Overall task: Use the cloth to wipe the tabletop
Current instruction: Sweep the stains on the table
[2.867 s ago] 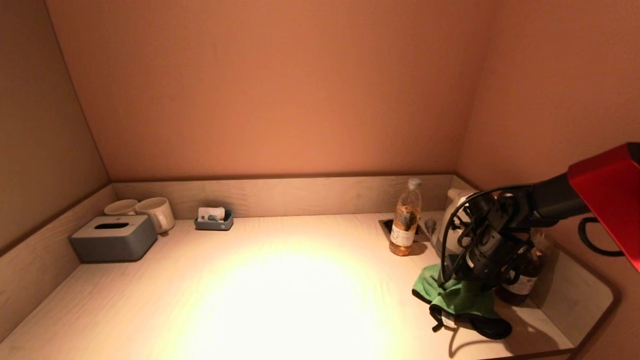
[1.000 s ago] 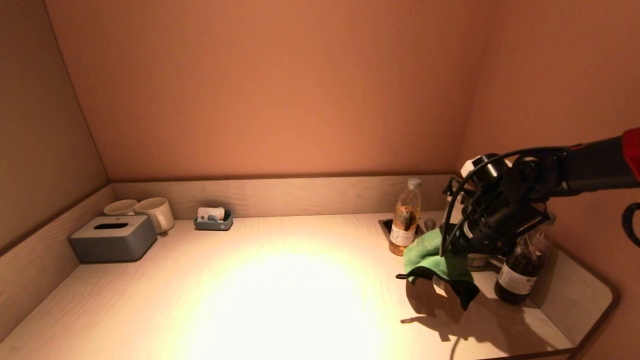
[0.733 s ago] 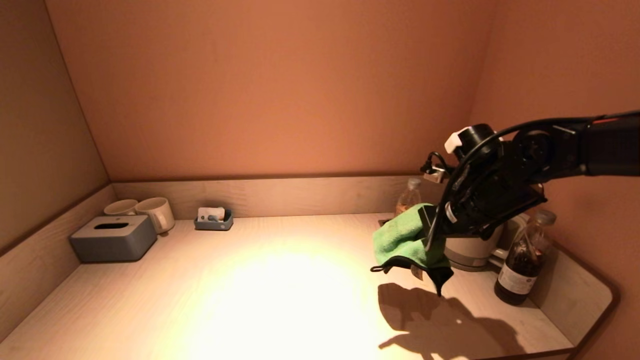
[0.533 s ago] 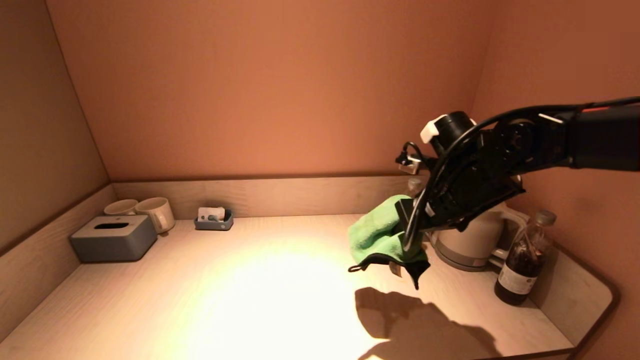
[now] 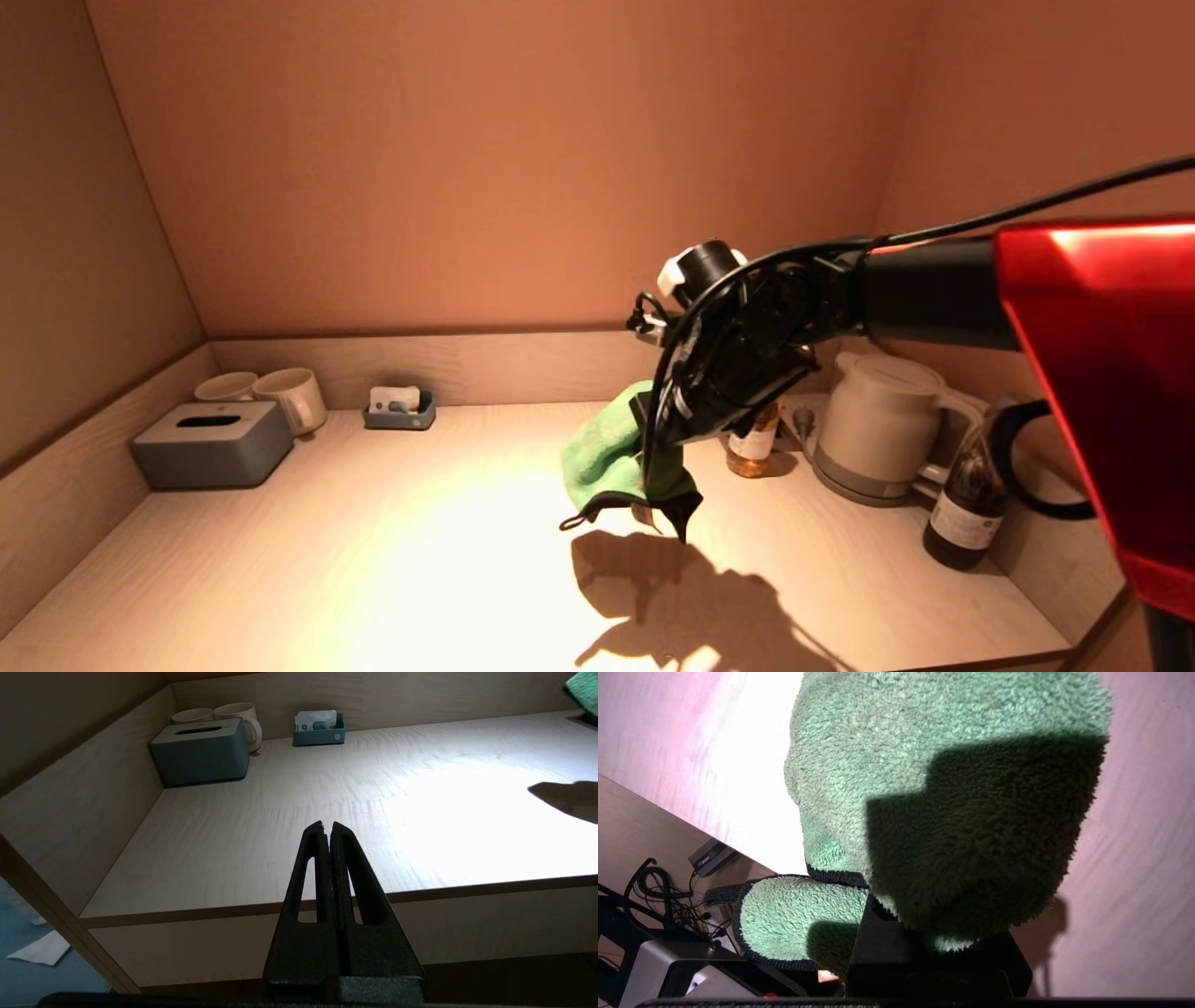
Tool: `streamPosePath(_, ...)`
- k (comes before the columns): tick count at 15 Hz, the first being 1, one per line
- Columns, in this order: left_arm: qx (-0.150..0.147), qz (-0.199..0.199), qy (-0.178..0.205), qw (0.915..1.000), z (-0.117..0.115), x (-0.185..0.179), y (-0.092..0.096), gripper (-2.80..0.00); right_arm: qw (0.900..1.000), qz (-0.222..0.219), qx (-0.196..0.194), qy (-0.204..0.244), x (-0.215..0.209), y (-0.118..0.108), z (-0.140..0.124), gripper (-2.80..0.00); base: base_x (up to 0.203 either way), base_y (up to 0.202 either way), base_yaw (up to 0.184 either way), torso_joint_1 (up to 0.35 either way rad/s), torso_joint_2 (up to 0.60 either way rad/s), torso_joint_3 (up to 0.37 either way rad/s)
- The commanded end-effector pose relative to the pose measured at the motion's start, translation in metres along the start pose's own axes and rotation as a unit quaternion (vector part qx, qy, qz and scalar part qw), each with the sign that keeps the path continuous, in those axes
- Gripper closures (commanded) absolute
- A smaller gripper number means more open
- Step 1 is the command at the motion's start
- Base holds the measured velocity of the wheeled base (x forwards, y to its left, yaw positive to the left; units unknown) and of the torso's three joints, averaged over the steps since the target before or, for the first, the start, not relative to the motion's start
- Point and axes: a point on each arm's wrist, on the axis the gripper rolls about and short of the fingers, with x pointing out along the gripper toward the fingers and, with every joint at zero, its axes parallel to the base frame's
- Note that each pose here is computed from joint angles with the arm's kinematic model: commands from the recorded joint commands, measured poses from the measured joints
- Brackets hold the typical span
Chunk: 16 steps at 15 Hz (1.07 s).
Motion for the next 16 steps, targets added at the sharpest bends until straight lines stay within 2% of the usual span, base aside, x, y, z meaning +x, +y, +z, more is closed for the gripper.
streamPosePath(1,0.0,0.0,0.0,1.0,0.0,0.0,0.0,0.0,1.0,0.003,-0.002,0.03,0.041,0.005,0.0,0.0,0.0,0.0,0.0,0.0,0.0,0.0)
streamPosePath(6,0.0,0.0,0.0,1.0,0.0,0.0,0.0,0.0,0.998,0.002,-0.029,0.052,0.086,0.021,-0.006,0.0,0.0,0.0,0.0,0.0,0.0,0.0)
streamPosePath(10,0.0,0.0,0.0,1.0,0.0,0.0,0.0,0.0,0.998,0.007,-0.039,0.057,0.094,0.03,-0.01,0.0,0.0,0.0,0.0,0.0,0.0,0.0)
streamPosePath(16,0.0,0.0,0.0,1.0,0.0,0.0,0.0,0.0,0.997,0.029,-0.07,-0.012,0.105,0.053,0.0,0.0,0.0,0.0,0.0,0.0,0.0,0.0)
